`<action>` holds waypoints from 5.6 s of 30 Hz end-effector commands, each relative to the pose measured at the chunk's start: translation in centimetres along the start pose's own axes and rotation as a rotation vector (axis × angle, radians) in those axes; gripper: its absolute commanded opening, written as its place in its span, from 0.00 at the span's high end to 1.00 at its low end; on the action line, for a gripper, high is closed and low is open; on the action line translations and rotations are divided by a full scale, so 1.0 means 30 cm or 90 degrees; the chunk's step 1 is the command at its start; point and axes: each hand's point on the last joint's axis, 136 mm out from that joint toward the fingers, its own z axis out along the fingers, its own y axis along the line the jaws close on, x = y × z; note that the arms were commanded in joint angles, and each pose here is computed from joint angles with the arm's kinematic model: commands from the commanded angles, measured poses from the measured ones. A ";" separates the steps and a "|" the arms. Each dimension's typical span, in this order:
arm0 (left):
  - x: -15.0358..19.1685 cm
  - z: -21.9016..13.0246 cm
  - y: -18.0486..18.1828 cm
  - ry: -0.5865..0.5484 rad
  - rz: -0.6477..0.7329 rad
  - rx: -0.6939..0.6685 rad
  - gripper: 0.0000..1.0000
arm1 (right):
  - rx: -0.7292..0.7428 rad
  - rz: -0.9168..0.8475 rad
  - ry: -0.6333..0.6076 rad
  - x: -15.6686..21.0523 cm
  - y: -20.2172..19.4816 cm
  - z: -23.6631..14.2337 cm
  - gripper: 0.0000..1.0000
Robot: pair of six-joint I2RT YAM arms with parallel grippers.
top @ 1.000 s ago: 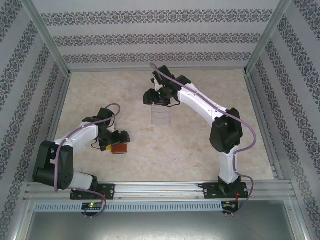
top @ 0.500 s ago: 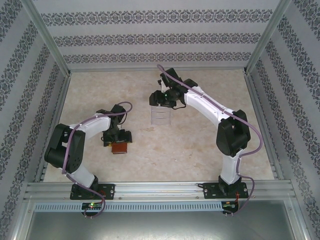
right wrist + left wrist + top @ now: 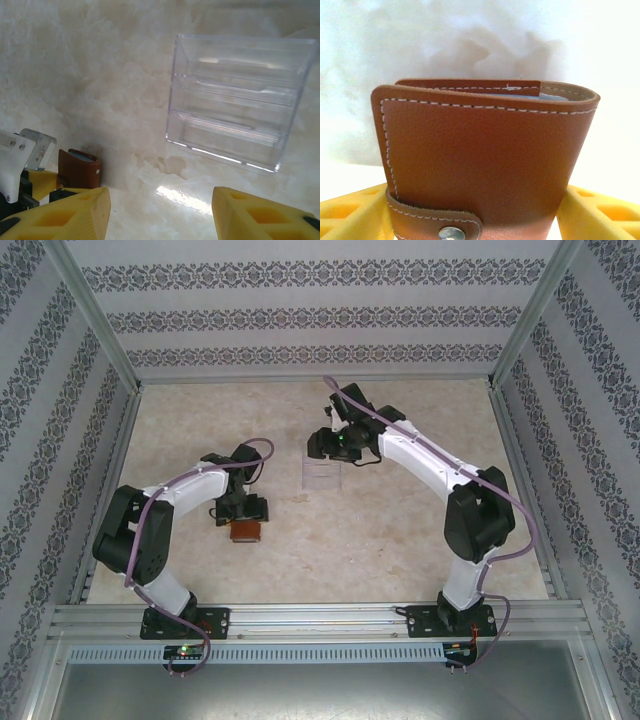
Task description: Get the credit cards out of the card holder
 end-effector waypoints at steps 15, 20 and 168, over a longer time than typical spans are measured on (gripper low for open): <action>0.017 0.010 -0.345 0.031 0.086 -0.003 0.21 | 0.013 0.079 -0.025 0.107 -0.210 -0.092 0.44; 0.035 0.021 -0.378 0.038 0.087 -0.006 0.20 | 0.013 0.092 -0.017 0.142 -0.253 -0.086 0.44; -0.034 -0.090 -0.354 -0.015 0.108 0.271 0.53 | 0.032 0.125 0.182 0.545 -0.160 0.185 0.64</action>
